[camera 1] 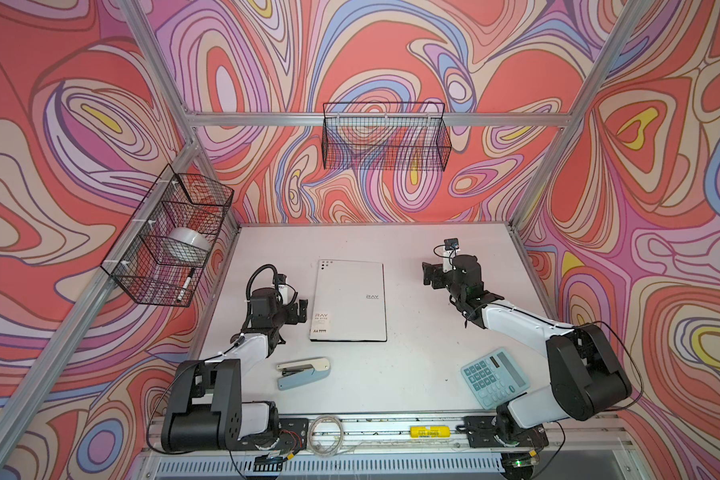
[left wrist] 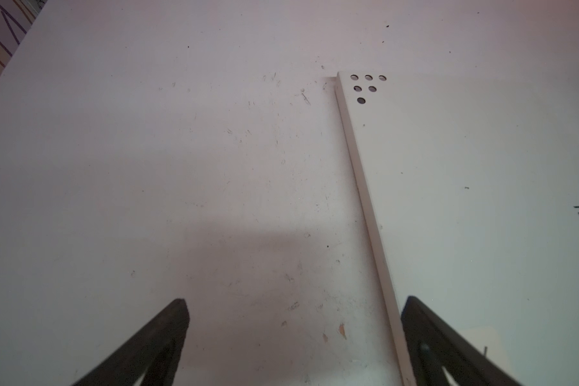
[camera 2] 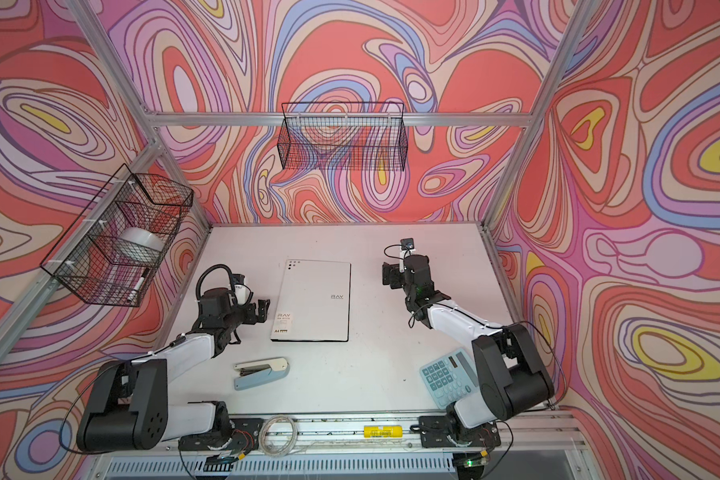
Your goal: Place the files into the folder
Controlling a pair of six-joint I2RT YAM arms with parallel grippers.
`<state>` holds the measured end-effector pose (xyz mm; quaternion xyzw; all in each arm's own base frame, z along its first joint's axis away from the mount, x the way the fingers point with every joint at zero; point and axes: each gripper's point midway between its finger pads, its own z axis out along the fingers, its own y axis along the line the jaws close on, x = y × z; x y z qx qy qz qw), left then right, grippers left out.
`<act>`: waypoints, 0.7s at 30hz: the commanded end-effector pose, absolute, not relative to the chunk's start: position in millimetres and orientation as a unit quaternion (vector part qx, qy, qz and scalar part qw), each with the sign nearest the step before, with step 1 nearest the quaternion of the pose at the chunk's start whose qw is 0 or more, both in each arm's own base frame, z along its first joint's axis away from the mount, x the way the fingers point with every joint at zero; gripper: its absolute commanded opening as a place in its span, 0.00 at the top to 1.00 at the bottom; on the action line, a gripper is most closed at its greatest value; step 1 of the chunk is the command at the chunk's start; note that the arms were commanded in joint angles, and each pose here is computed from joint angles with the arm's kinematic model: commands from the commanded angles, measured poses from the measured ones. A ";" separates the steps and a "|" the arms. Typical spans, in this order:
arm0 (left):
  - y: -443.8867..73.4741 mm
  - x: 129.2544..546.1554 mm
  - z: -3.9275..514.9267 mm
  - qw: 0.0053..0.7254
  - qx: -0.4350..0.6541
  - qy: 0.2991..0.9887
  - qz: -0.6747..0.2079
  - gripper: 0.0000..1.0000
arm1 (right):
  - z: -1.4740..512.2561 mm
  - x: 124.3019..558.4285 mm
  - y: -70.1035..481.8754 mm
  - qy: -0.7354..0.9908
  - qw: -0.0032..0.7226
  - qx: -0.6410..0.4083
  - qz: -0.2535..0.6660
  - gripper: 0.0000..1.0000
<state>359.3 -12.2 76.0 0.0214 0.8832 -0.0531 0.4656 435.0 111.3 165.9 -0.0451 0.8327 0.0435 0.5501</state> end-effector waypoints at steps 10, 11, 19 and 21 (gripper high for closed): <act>-3.7 381.2 95.4 0.597 0.015 0.800 -0.057 0.00 | 176.2 420.7 35.7 0.765 0.643 0.027 -0.023 0.01; -4.4 380.5 97.1 0.606 0.016 0.793 -0.059 0.00 | 176.3 417.3 30.7 0.759 0.649 0.031 -0.034 0.02; -12.5 383.6 92.7 0.582 0.038 0.809 -0.073 0.00 | 149.1 401.1 3.8 0.756 0.649 0.035 -0.074 0.01; -9.4 387.7 91.6 0.577 0.028 0.813 -0.070 0.00 | 144.7 392.3 -6.4 0.746 0.660 0.058 -0.069 0.01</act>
